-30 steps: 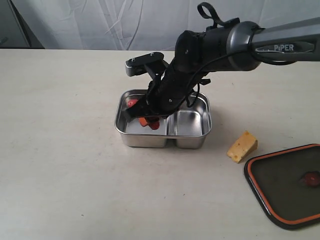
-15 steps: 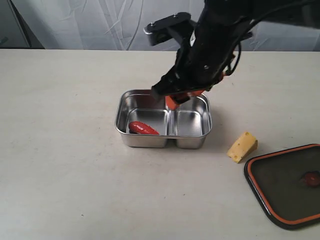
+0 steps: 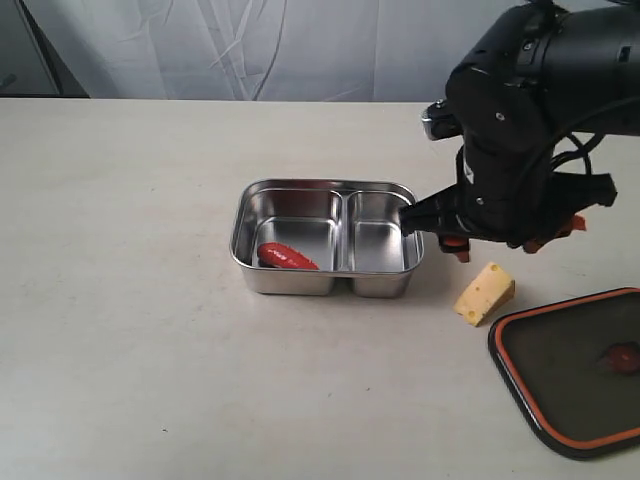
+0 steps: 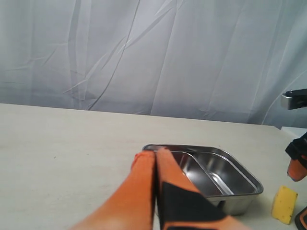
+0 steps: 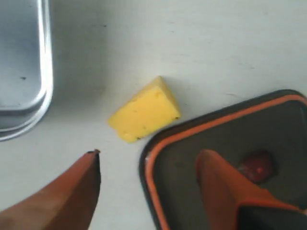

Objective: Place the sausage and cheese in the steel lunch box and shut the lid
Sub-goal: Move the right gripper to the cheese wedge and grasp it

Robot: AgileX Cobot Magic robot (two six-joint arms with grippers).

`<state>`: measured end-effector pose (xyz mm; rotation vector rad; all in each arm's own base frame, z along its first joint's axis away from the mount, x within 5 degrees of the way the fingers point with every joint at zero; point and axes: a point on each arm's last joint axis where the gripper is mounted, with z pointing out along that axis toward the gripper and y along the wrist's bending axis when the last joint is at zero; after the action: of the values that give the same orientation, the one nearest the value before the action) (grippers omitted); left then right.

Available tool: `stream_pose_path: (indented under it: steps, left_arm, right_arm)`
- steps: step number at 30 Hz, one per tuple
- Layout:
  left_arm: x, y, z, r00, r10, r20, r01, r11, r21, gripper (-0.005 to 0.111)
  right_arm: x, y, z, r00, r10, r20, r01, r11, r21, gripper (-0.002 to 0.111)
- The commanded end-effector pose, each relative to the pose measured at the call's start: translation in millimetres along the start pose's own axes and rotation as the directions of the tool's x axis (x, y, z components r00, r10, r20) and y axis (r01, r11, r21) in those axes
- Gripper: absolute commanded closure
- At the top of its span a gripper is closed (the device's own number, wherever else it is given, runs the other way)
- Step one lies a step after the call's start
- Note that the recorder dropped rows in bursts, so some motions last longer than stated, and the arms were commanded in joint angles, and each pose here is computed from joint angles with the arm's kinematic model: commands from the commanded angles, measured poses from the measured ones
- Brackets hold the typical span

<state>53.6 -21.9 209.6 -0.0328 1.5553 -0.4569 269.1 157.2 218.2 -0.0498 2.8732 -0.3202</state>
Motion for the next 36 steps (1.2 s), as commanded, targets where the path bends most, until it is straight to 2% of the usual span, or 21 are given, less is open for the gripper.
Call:
stream_pose_path:
  steps: [1, 9, 14, 23, 29, 36]
  left_arm:
    - [1, 0.2, 0, 1.000, 0.007, 0.000, -0.007, 1.000, 0.005, 0.107]
    - [1, 0.2, 0, 1.000, 0.007, 0.000, -0.007, 1.000, 0.005, 0.107]
    - [1, 0.2, 0, 1.000, 0.007, 0.000, -0.007, 1.000, 0.005, 0.107]
    - [1, 0.2, 0, 1.000, 0.007, 0.000, -0.007, 1.000, 0.005, 0.107]
    - [1, 0.2, 0, 1.000, 0.007, 0.000, -0.007, 1.000, 0.005, 0.107]
    - [1, 0.2, 0, 1.000, 0.007, 0.000, -0.007, 1.000, 0.005, 0.107]
  right_arm:
    - [-2, 11, 31, 0.993, 0.105, -0.054, -0.105, 0.994, -0.010, 0.050]
    - [-3, -4, 46, 0.977, 0.166, -0.136, -0.155, 0.984, 0.089, 0.050]
    - [-6, -11, 52, 0.965, 0.216, -0.151, -0.210, 0.976, 0.057, 0.050]
    - [-14, -14, 74, 0.943, 0.285, -0.174, -0.302, 0.950, -0.077, 0.050]
    - [-13, -10, 90, 0.941, 0.272, -0.201, -0.288, 0.956, -0.052, 0.050]
    - [-22, -3, 98, 0.950, 0.291, -0.117, -0.304, 0.946, -0.117, 0.050]
